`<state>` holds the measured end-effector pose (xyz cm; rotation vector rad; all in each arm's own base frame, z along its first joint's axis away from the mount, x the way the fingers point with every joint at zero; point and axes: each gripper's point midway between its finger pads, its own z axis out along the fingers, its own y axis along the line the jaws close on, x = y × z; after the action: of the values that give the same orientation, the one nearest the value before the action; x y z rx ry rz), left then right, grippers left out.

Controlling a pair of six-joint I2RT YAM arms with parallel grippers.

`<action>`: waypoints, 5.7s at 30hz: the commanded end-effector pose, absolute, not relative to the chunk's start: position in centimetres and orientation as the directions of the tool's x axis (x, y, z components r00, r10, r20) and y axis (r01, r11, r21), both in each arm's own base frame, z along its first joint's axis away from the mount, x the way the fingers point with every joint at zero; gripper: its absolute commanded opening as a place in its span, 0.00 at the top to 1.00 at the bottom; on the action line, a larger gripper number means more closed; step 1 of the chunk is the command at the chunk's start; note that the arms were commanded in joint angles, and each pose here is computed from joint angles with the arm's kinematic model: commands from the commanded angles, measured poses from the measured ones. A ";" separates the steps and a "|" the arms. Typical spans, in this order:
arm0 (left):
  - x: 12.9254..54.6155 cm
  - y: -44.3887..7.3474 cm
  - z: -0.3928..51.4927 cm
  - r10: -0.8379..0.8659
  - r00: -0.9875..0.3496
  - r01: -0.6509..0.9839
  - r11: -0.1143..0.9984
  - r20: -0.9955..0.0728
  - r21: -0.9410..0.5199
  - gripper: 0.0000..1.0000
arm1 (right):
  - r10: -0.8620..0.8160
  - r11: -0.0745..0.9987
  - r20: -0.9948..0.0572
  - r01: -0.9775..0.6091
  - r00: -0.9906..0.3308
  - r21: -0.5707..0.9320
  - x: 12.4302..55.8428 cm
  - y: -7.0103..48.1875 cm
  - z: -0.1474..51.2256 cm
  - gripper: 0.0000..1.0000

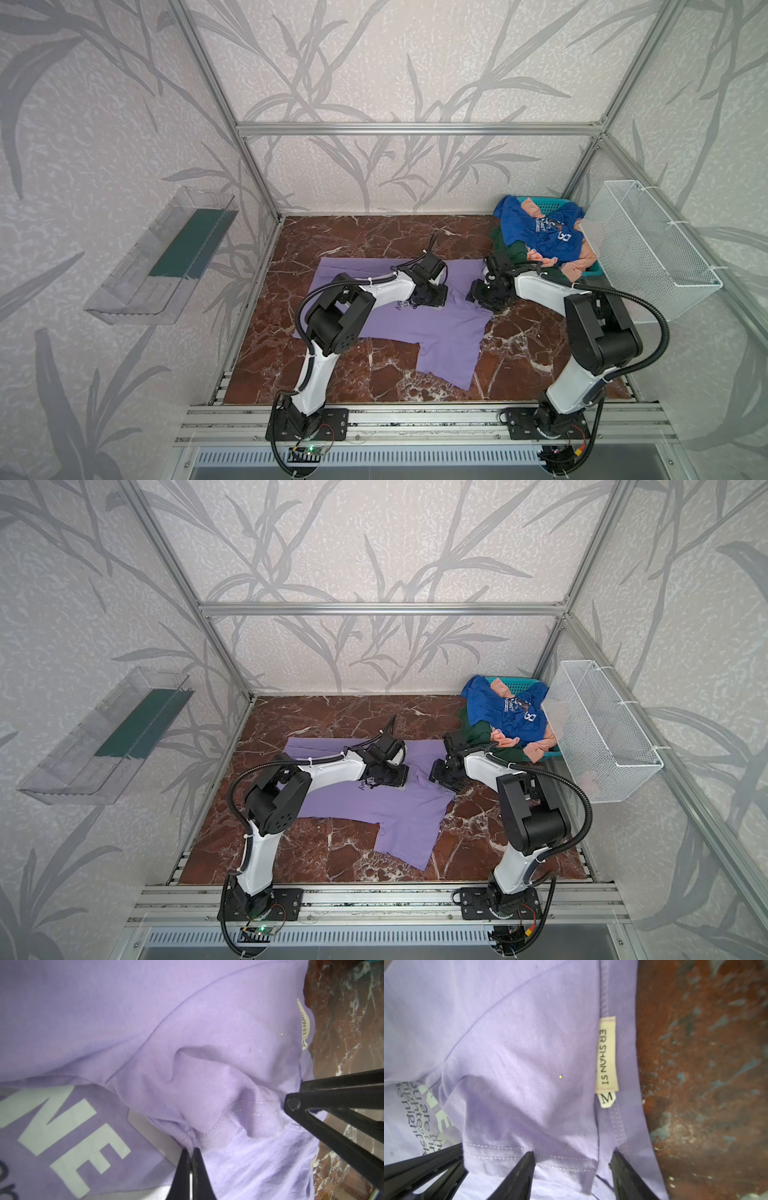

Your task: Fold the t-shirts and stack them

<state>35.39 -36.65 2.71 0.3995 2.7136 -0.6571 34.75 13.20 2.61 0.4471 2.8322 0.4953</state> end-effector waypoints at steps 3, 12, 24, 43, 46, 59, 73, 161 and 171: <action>35.5 -35.8 4.7 0.161 -0.894 0.330 0.867 -0.419 -0.373 1.00 | 0.322 0.911 -0.168 0.256 -0.932 0.324 34.9 12.6 1.3 0.41; 35.6 -34.8 4.6 0.126 -0.899 0.295 0.882 -0.419 -0.368 1.00 | 0.311 0.936 -0.190 0.266 -0.931 0.229 35.5 11.0 0.5 0.45; 35.8 -33.4 5.2 0.110 -0.882 0.284 0.900 -0.457 -0.330 1.00 | 0.304 0.942 -0.188 0.265 -0.934 0.206 35.6 10.6 0.4 0.47; 36.0 -26.9 11.2 0.005 -0.753 0.184 0.962 -0.657 -0.204 0.27 | 0.258 0.927 -0.235 0.171 -0.937 0.335 36.1 12.8 3.6 0.22; 35.7 -24.6 12.1 -0.002 -0.724 0.138 0.979 -0.689 -0.148 0.21 | 0.252 0.928 -0.254 0.160 -0.934 0.336 36.0 12.7 4.5 0.17; 32.5 -13.9 15.0 -0.112 -0.587 -0.128 0.991 -0.802 -0.045 0.05 | 0.251 0.922 -0.317 0.127 -0.915 0.365 32.8 11.9 8.3 0.01; 29.5 -9.2 7.9 -0.312 -0.674 -0.292 0.945 -0.670 -0.146 0.06 | 0.175 0.947 -0.277 0.085 -0.945 0.310 29.7 13.3 5.9 0.01; 40.4 0.6 12.4 -0.531 -0.518 -0.510 0.821 -0.671 -0.256 0.12 | 0.207 0.975 -0.342 0.165 -0.917 0.149 49.7 11.9 6.8 0.01; 44.0 4.4 9.9 -0.517 -0.521 -0.591 0.793 -0.679 -0.151 0.39 | 0.174 0.976 -0.349 0.114 -0.921 0.184 43.3 13.6 9.4 0.01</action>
<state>42.79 3.07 9.51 -0.8176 2.2520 0.0658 44.94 13.04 8.59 0.2156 2.7574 0.1972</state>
